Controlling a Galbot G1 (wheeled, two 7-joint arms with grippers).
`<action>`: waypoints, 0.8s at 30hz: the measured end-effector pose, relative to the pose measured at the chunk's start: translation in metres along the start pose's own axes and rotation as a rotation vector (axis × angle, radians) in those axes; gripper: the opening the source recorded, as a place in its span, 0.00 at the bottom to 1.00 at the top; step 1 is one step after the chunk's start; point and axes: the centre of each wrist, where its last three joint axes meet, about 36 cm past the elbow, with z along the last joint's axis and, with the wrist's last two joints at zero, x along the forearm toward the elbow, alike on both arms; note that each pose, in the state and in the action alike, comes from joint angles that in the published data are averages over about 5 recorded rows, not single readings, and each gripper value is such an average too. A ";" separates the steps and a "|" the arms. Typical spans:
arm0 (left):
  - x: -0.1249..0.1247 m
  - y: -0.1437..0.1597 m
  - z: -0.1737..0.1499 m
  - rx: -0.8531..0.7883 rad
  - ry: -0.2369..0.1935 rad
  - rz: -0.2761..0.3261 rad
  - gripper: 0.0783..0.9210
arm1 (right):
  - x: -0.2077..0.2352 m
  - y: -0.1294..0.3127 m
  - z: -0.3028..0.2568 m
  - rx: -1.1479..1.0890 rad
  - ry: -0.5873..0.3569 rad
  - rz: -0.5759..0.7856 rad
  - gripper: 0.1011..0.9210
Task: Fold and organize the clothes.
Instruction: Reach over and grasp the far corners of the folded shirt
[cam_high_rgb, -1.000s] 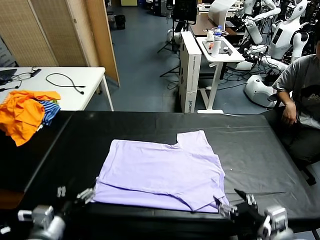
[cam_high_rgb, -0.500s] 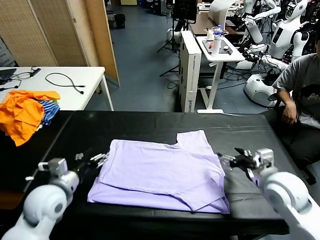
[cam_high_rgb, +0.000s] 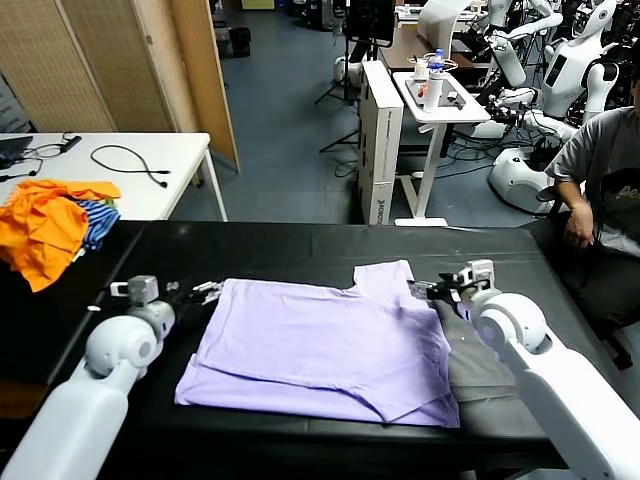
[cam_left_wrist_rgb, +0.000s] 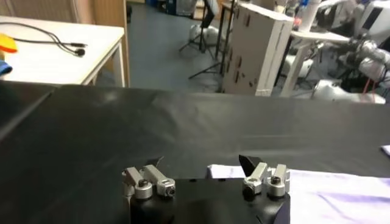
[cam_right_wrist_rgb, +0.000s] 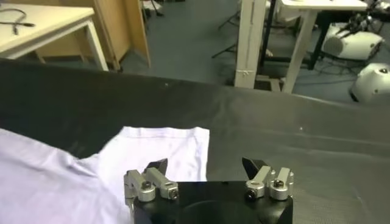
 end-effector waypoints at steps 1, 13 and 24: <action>-0.003 0.000 -0.001 0.005 0.007 0.005 0.98 | -0.002 0.001 0.001 -0.001 0.004 0.000 0.98; -0.028 -0.002 -0.007 0.017 0.045 0.023 0.98 | -0.013 0.004 0.008 -0.004 0.029 0.002 0.98; -0.036 -0.007 -0.001 0.018 0.072 0.042 0.74 | -0.018 0.008 0.011 -0.004 0.041 -0.007 0.77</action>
